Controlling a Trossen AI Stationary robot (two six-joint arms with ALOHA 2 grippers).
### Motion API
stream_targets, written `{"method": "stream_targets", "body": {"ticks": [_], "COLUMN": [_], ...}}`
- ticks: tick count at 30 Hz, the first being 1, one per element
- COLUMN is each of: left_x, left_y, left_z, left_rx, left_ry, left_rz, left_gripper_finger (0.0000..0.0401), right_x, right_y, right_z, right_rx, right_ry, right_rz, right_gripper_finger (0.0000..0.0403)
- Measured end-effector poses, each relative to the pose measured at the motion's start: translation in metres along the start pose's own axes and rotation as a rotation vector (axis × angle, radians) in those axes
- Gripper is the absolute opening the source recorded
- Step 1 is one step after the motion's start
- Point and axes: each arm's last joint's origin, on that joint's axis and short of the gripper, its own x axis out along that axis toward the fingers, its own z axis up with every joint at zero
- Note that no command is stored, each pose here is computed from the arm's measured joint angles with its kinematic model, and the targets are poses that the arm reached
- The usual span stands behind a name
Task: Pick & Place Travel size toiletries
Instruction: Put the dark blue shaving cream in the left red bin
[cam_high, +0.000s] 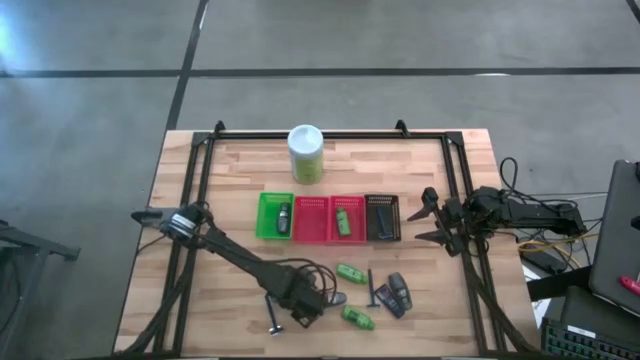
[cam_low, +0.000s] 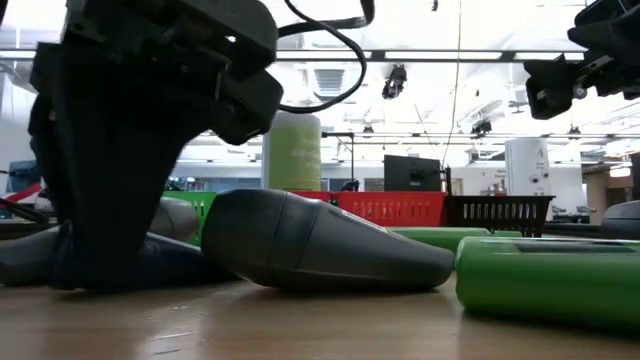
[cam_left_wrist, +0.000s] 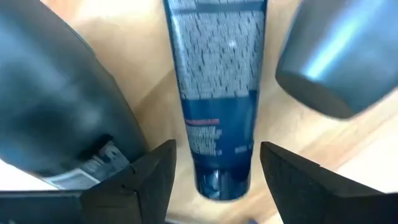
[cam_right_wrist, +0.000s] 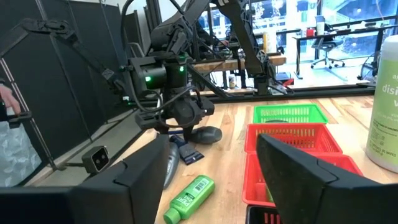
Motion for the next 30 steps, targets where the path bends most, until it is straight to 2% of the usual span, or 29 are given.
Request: {"method": "stream_targets", "body": {"ticks": [6,12,22,30], "left_x": [0.0,0.0,-0.005,-0.054], "left_y": [0.0,0.0,0.0,0.01], "left_z": [0.0,0.001,0.001,-0.001], "left_rx": [0.045,0.058,0.092,0.023], "left_ry": [0.012,-0.046,-0.048,-0.168], "left_rz": [-0.004,0.015,-0.001,-0.028], "left_gripper_finger": [0.0193,0.0152,0.0147,0.0147], "right_x": [0.0,0.0,0.0,0.0], "right_y": [0.0,0.0,0.0,0.0], "right_z": [0.0,0.0,0.0,0.0], "right_rx": [0.0,0.0,0.0,0.0], "right_ry": [0.0,0.0,0.0,0.0], "right_rz": [0.0,0.0,0.0,0.0], "right_gripper_finger": [0.0226,0.0221,0.0246,0.0271]}}
